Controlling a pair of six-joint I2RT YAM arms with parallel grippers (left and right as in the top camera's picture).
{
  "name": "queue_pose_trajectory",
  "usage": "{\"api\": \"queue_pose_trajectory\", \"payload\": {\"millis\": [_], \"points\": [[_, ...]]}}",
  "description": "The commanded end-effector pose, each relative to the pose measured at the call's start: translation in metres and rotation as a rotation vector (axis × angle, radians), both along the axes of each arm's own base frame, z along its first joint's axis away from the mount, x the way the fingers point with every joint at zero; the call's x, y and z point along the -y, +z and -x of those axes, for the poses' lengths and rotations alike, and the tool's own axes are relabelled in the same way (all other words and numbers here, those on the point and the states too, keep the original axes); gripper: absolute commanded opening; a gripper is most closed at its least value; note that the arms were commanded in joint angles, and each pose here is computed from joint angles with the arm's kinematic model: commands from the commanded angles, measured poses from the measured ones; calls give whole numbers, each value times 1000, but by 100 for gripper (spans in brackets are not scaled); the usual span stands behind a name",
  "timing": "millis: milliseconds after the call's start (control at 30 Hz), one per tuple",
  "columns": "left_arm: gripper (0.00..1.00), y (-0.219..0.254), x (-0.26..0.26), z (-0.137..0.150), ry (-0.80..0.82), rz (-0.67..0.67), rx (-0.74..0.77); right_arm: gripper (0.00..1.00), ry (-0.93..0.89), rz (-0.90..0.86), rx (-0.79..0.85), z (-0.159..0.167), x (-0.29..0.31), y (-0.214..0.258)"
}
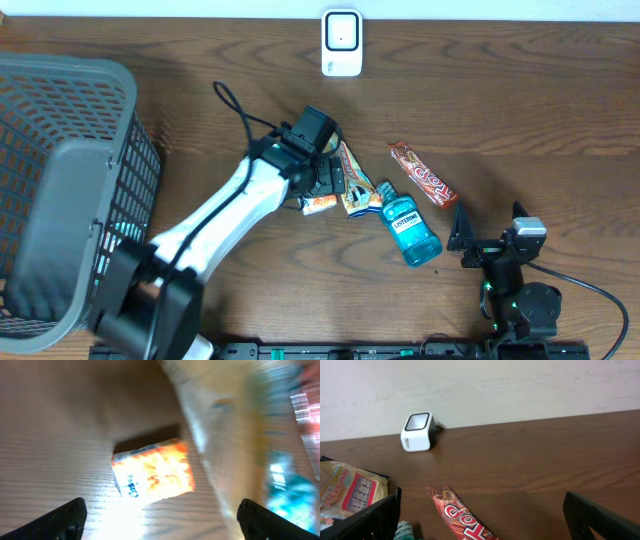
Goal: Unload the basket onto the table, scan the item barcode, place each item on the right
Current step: 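Carry the tissue pack out and drop it beside the yellow snack, then move the left gripper back over the basket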
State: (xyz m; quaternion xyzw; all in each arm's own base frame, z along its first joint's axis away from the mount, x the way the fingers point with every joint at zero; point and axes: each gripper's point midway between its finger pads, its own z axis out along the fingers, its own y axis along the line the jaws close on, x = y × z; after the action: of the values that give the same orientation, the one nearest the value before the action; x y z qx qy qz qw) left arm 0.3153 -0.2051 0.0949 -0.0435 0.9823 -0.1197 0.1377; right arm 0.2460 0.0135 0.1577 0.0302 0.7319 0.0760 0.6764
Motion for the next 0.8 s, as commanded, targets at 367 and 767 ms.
{"api": "queue_pose_trajectory", "payload": {"millis": [367,767], "points": [[99,196,-49,17,30,105,576,99,-6,-6,-1,0,1,-1],[98,255,-107,37,111,-35,823,99,-6,-6,-1,0,1,-1]]}}
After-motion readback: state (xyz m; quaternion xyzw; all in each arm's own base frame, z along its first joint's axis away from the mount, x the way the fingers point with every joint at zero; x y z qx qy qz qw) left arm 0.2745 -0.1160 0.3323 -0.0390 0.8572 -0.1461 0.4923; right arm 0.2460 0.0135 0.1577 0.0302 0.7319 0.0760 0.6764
